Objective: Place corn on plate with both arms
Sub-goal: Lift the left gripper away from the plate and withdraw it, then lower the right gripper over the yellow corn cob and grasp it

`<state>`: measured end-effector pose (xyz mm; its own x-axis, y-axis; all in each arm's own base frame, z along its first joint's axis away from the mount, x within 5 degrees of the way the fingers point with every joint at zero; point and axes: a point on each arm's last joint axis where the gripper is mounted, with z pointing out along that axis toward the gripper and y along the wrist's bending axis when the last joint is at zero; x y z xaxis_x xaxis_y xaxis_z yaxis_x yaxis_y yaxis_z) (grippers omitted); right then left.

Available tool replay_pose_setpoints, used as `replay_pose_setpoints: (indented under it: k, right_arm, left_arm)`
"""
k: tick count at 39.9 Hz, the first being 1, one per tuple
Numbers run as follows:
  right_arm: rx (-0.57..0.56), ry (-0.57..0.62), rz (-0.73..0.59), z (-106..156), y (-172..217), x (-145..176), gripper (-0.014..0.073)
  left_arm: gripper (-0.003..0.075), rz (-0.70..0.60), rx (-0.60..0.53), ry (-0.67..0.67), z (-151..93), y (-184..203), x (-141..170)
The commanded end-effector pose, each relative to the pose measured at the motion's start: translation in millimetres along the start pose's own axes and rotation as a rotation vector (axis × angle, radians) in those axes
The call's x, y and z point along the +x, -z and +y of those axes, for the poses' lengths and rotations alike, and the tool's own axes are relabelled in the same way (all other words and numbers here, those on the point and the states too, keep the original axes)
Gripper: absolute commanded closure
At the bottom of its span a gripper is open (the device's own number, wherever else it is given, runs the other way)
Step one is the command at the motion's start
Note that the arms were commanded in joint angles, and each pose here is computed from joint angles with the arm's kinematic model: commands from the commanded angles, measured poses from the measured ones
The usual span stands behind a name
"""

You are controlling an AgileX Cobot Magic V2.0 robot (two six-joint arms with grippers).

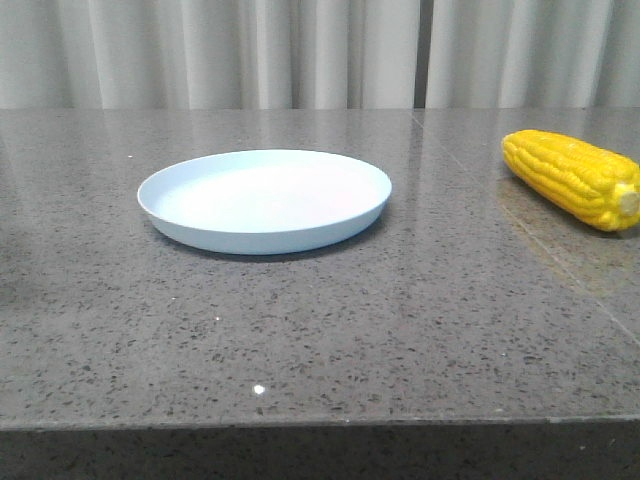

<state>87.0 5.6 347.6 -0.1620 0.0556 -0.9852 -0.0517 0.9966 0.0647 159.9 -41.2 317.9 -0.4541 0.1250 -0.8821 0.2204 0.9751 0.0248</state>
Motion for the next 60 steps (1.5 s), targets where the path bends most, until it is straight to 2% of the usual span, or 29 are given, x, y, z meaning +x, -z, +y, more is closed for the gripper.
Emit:
replay_pose_setpoints:
  k: [1, 12, 18, 24, 40, 45, 54, 60]
  right_arm:
    - [0.004, 0.005, -0.104, 0, 2, -19, -0.0058]
    - [0.004, 0.005, -0.104, 0, 2, -19, -0.0058]
    - [0.004, 0.005, -0.104, 0, 2, -19, -0.0058]
    - [0.004, 0.005, -0.104, 0, 2, -19, -0.0058]
    - [0.004, 0.005, -0.108, 0, 2, -19, -0.0058]
    - [0.003, -0.005, -0.005, 0, -15, -14, -0.0058]
    - [-0.011, -0.062, 0.328, 0, -87, -12, -0.0058]
    - [-0.034, -0.124, 0.427, 3, -131, -16, -0.0058]
  left_arm:
    - [0.0741, -0.211, 0.028, -0.002, -1, 28, 4]
    - [0.0741, -0.47, 0.032, 0.014, 5, 87, 51]
    - [0.0741, -0.57, 0.031, 0.022, 6, 105, 69]
    - [0.0741, -0.617, 0.029, 0.026, 7, 114, 75]
    - [0.0741, -0.618, 0.03, 0.026, 7, 114, 76]
    - [0.0741, -0.618, 0.03, 0.026, 7, 114, 76]
    - [0.0741, -0.618, 0.03, 0.026, 7, 114, 76]
    - [0.0741, -0.618, 0.03, 0.026, 7, 114, 76]
